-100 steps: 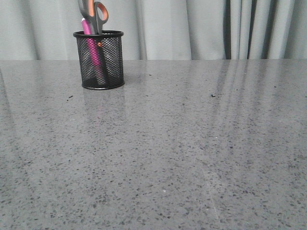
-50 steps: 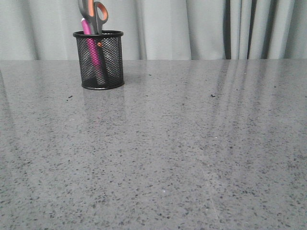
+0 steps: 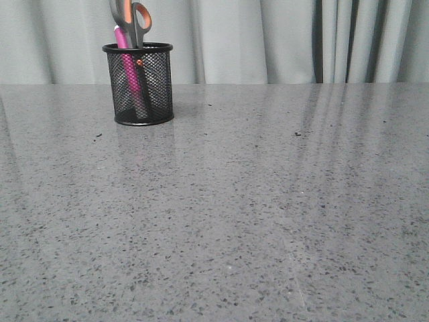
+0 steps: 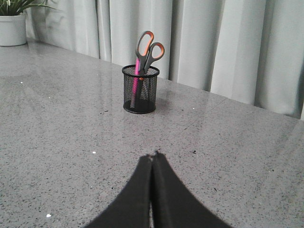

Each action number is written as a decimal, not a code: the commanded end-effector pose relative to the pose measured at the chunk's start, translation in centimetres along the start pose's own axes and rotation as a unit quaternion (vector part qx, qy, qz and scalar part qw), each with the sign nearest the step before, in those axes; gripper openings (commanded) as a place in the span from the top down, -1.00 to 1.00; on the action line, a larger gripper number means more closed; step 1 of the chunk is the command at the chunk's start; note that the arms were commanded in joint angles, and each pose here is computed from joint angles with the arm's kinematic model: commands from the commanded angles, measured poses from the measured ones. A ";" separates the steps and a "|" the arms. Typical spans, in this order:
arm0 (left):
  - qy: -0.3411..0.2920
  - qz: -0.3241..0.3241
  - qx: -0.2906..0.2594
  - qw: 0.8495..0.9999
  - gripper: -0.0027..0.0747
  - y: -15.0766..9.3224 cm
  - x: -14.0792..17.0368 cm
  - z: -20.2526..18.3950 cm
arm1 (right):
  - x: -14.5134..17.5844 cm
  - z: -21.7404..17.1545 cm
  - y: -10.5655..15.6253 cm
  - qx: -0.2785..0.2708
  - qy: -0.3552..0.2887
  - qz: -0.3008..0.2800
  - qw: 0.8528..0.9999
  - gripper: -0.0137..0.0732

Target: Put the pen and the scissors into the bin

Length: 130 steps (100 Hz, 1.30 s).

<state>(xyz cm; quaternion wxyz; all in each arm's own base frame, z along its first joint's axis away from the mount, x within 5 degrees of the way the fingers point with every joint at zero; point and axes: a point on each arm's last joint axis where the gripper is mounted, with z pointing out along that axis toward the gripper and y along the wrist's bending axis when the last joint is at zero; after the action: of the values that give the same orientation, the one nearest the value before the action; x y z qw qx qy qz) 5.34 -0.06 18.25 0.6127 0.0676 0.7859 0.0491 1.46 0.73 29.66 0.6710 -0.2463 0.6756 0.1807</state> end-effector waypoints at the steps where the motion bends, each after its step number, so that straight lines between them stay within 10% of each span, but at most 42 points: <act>1: -0.013 -0.007 -0.003 1.000 0.98 -0.1 0.9 0.2 | -1.3 0.0 -0.1 0.004 -0.039 -0.007 0.999 0.84; 71: -0.013 -0.007 -0.003 1.000 0.98 -0.1 0.9 0.2 | -0.7 0.3 -0.1 0.007 -0.028 -0.012 1.000 0.84; 130: -0.012 -0.007 -0.003 1.000 0.98 -0.1 1.0 0.2 | 10.8 3.2 -2.0 0.299 0.051 0.034 0.952 0.84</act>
<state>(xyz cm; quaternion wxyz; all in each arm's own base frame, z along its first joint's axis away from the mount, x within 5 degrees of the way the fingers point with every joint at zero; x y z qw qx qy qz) 5.34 -0.06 18.22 0.6118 0.0675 0.7866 0.0489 5.53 0.16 19.14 0.6636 -0.0356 0.7472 -0.0077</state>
